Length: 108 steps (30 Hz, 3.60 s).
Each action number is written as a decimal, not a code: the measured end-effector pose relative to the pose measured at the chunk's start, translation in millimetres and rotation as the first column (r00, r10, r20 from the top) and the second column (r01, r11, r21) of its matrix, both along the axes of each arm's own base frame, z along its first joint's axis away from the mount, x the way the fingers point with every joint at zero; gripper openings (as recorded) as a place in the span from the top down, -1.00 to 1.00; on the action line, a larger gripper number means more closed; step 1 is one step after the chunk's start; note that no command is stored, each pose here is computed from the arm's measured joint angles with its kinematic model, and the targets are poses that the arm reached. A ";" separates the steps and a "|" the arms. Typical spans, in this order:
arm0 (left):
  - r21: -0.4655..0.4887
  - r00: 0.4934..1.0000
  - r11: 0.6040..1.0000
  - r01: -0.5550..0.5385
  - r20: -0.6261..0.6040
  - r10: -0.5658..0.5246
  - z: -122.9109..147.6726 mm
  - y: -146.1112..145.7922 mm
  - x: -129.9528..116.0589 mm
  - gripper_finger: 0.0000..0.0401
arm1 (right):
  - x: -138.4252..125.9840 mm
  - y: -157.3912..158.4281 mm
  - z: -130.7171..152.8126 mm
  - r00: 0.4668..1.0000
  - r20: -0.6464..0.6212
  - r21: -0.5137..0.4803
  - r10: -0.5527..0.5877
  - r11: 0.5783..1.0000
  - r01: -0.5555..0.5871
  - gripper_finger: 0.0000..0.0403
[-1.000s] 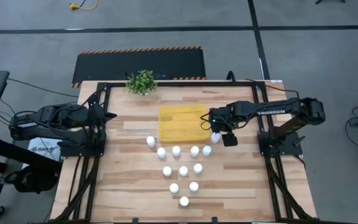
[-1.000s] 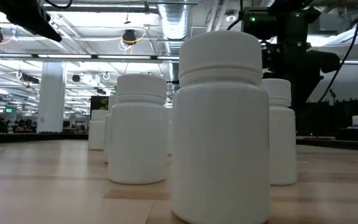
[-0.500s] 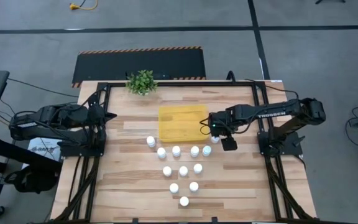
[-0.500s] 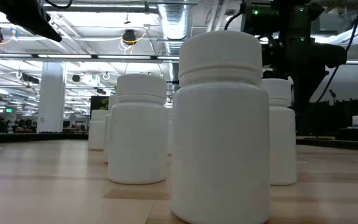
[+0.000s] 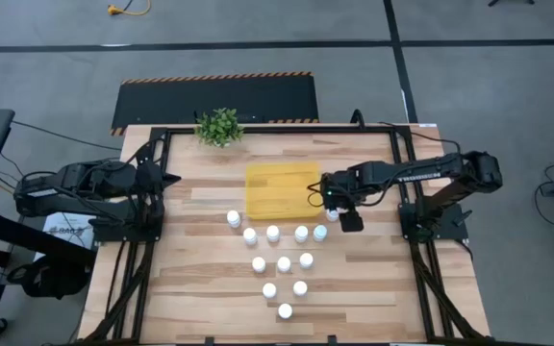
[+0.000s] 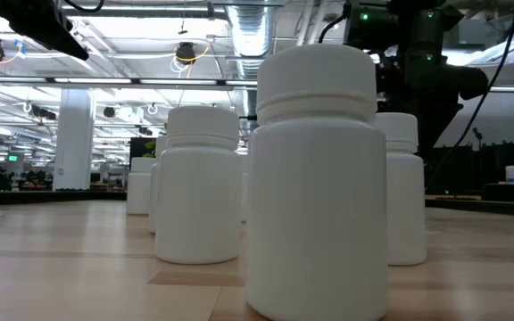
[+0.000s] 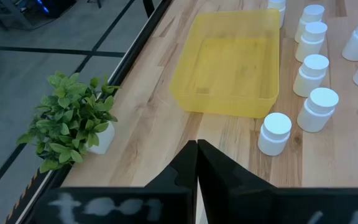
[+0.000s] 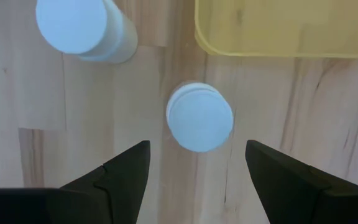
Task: Pick and place pill bottles into a basket
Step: Put the white medicine bottle into the yellow bin
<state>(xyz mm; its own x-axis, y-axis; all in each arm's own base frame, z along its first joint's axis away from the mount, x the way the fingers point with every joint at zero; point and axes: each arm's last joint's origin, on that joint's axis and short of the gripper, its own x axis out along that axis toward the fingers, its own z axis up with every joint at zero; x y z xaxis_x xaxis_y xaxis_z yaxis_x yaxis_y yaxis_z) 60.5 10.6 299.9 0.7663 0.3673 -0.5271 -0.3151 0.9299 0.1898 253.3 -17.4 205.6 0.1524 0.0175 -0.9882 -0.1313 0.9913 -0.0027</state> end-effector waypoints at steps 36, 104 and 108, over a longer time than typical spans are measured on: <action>0.000 1.000 1.000 0.000 -0.001 0.000 0.0 0.0 0.1 1.00 | 17.5 -0.7 -25.9 0.999 -0.028 0.020 0.042 0.999 -0.042 -0.26; 0.000 1.000 1.000 0.000 0.000 0.000 -0.1 0.0 0.0 1.00 | 83.3 -52.0 104.7 0.993 0.036 -0.022 0.108 0.994 -0.107 0.14; 0.000 1.000 1.000 0.000 0.000 0.000 0.0 0.0 0.0 1.00 | 97.7 -56.9 93.4 0.991 0.030 -0.026 0.133 0.991 -0.132 0.21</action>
